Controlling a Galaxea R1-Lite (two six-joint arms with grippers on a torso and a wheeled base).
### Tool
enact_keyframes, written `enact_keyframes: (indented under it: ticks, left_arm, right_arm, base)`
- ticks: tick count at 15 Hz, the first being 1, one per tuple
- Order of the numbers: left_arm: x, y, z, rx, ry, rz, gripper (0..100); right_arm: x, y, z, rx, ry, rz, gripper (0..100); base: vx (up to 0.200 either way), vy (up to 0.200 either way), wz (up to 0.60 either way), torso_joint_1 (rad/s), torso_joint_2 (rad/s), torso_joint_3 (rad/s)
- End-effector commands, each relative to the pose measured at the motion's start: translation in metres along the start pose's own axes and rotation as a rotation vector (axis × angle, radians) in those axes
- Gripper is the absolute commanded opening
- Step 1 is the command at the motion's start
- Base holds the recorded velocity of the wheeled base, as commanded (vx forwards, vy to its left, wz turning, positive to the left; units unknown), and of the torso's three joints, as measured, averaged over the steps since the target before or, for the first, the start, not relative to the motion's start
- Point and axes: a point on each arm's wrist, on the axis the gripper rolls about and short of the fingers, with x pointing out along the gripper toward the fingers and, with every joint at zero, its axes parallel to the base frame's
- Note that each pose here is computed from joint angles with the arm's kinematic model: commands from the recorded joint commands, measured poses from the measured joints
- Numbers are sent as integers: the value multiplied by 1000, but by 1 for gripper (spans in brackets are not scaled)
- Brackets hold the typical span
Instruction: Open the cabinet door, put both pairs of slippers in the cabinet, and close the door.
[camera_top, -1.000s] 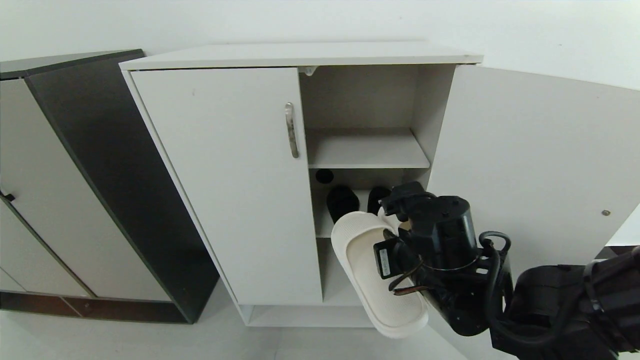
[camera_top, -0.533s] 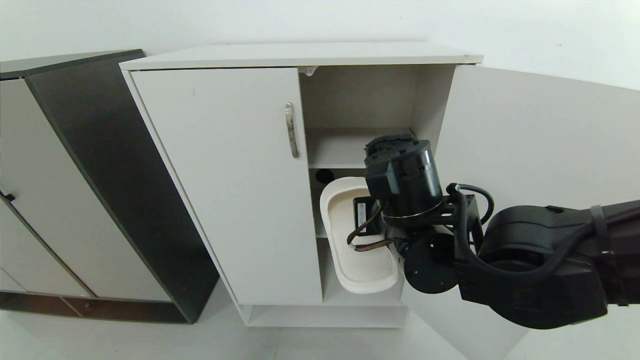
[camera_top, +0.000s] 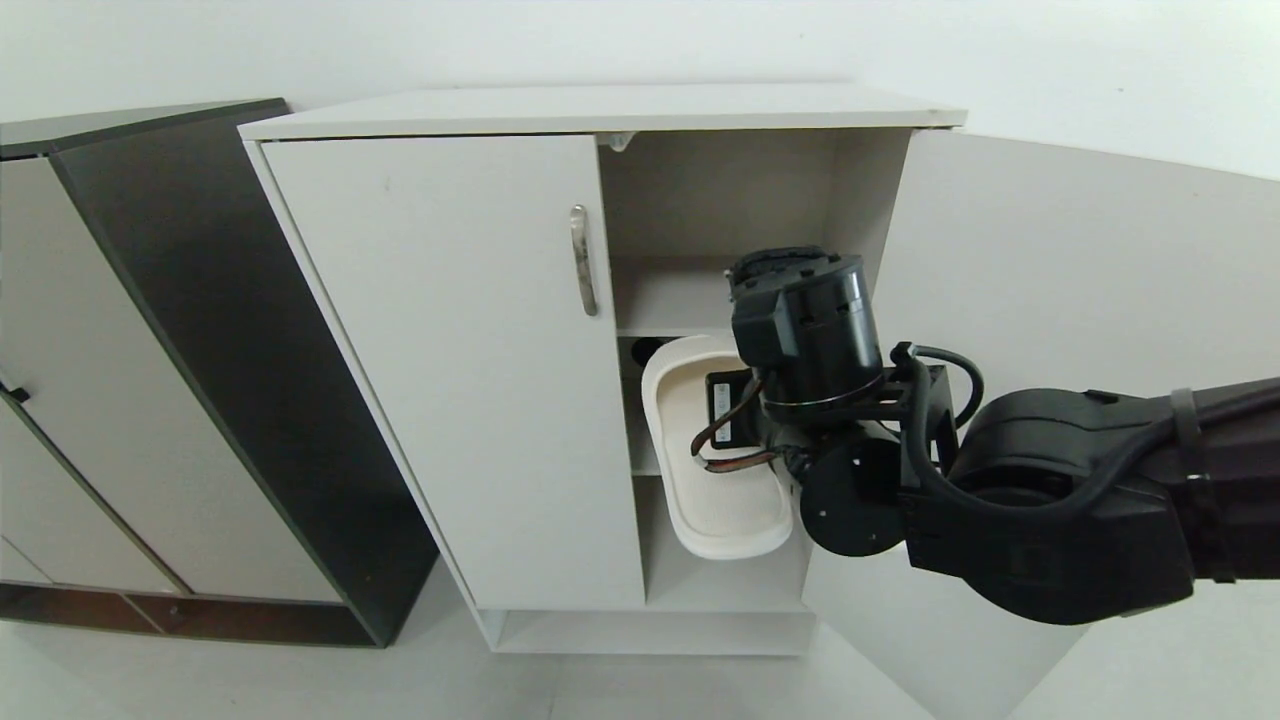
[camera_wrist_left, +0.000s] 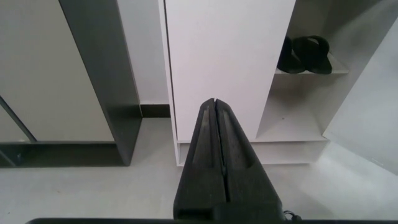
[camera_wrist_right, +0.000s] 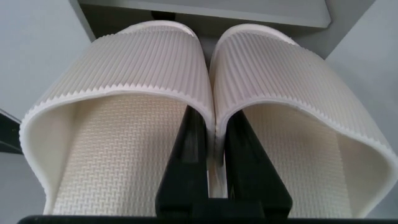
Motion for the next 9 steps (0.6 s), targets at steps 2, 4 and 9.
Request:
enact_keyframes:
  ticks: [2, 4, 9]
  left_arm:
    - [0, 0, 0, 0, 0, 0, 0]
    - [0, 0, 0, 0, 0, 0, 0]
    - [0, 0, 0, 0, 0, 0, 0]
  right_arm:
    - [3, 1, 0, 0, -1, -3, 0]
    - [3, 1, 3, 9, -10, -1, 0]
    - [3, 2, 11, 15, -27, 0, 0]
  base:
    - [0, 0, 0, 0, 0, 0]
    - [100, 0, 0, 1, -4, 1]
    - [200, 0, 0, -3, 2, 6]
